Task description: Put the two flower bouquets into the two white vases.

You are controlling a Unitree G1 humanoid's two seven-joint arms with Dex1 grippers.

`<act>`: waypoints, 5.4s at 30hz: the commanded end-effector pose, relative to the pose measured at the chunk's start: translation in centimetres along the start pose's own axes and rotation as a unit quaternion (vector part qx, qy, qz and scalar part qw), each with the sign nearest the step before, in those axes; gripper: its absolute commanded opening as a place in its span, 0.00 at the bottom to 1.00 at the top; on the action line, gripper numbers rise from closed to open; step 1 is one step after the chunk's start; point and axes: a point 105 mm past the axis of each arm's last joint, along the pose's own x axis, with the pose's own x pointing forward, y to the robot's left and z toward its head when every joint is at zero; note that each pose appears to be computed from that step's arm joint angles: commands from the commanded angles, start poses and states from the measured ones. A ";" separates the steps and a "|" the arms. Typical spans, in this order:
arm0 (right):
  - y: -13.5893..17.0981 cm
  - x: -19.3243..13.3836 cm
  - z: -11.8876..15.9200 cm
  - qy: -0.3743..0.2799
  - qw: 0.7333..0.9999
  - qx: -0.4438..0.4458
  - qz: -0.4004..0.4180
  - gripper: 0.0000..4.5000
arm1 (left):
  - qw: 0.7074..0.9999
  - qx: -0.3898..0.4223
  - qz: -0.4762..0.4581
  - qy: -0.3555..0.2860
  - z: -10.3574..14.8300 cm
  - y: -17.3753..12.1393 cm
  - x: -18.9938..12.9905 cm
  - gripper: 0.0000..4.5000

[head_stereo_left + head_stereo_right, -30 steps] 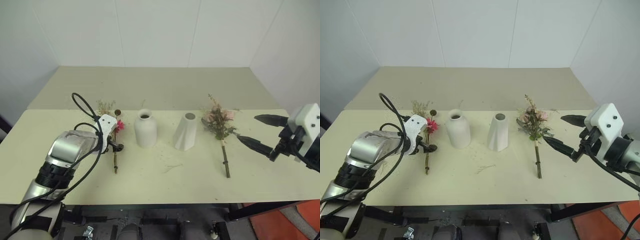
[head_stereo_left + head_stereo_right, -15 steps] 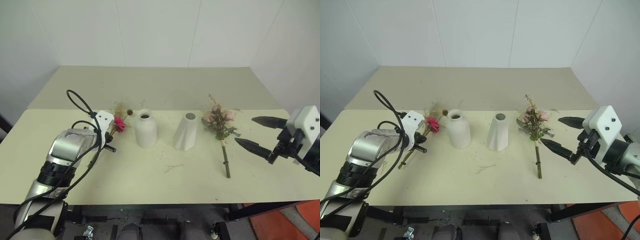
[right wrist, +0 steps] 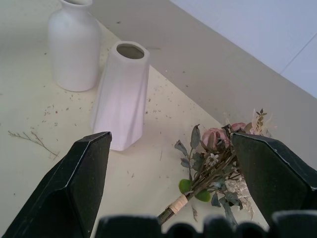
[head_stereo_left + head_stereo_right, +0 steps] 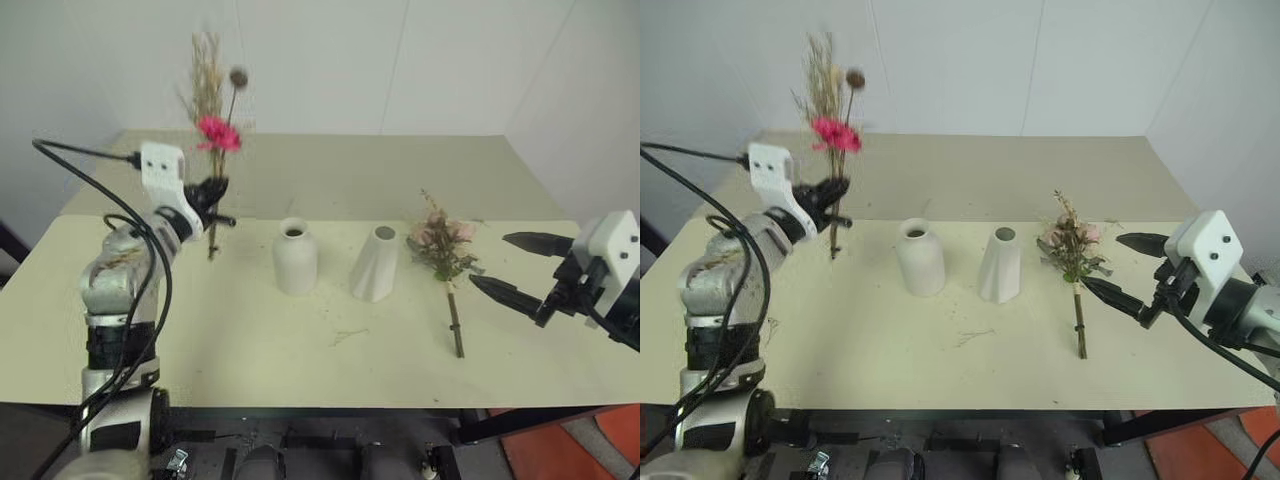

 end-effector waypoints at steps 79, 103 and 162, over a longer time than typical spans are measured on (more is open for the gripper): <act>-1.7 7.8 -9.8 0.333 0.889 0.313 -0.021 1.00 | 0.886 0.059 -0.449 0.100 -0.1 -7.6 -11.1 1.00; -9.0 9.1 -6.8 0.159 0.920 0.306 -0.187 0.05 | 0.886 0.063 -0.447 0.105 -0.1 -7.5 -11.5 1.00; 2.2 12.9 8.6 -0.285 0.940 0.145 -0.117 0.69 | 0.886 0.040 -0.448 0.109 -0.6 -7.4 -9.6 1.00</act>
